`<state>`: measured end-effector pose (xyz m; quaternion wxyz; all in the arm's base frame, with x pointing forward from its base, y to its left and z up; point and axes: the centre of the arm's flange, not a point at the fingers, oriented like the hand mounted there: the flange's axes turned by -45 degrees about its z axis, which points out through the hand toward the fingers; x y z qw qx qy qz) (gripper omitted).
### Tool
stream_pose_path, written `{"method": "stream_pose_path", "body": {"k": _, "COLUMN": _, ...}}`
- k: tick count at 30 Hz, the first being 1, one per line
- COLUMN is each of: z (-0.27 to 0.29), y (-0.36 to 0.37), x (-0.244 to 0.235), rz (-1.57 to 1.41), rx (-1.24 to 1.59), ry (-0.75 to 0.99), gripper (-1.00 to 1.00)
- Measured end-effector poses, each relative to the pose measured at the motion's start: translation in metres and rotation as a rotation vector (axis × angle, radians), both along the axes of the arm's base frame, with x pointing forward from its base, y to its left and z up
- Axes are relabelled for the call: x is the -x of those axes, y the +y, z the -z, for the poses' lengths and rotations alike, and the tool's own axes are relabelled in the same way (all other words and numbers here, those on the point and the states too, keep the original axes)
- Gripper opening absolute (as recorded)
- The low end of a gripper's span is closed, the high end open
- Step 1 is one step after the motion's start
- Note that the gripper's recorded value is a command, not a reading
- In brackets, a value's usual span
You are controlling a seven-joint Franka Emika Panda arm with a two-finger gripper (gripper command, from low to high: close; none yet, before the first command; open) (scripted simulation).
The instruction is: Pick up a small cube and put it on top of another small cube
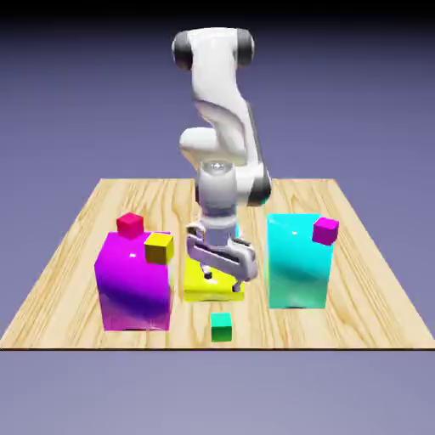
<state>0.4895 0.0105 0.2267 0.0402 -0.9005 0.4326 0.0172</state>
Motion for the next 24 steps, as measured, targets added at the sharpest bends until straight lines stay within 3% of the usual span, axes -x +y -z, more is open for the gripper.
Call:
{"method": "stream_pose_path", "body": {"k": 6, "z": 0.054, "y": 0.011, "x": -0.003, "rz": 0.258, "rx": -0.115, "ry": 0.213, "gripper": 0.00}}
{"method": "stream_pose_path", "body": {"k": 11, "z": 0.040, "y": -0.035, "x": -0.020, "rz": 0.565, "rx": -0.143, "ry": 0.130, "gripper": 0.00}}
{"method": "stream_pose_path", "body": {"k": 14, "z": 0.035, "y": -0.038, "x": -0.016, "rz": 0.596, "rx": -0.150, "ry": 0.121, "gripper": 0.00}}
{"method": "stream_pose_path", "body": {"k": 18, "z": 0.092, "y": -0.028, "x": -0.016, "rz": 0.597, "rx": -0.152, "ry": 0.120, "gripper": 0.00}}
{"method": "stream_pose_path", "body": {"k": 19, "z": 0.103, "y": -0.026, "x": -0.015, "rz": 0.596, "rx": -0.150, "ry": 0.121, "gripper": -1.00}}
{"method": "stream_pose_path", "body": {"k": 21, "z": 0.103, "y": -0.026, "x": -0.015, "rz": 0.596, "rx": -0.150, "ry": 0.121, "gripper": -1.00}}
{"method": "stream_pose_path", "body": {"k": 24, "z": 0.059, "y": -0.034, "x": -0.018, "rz": 0.598, "rx": -0.154, "ry": 0.119, "gripper": -1.00}}
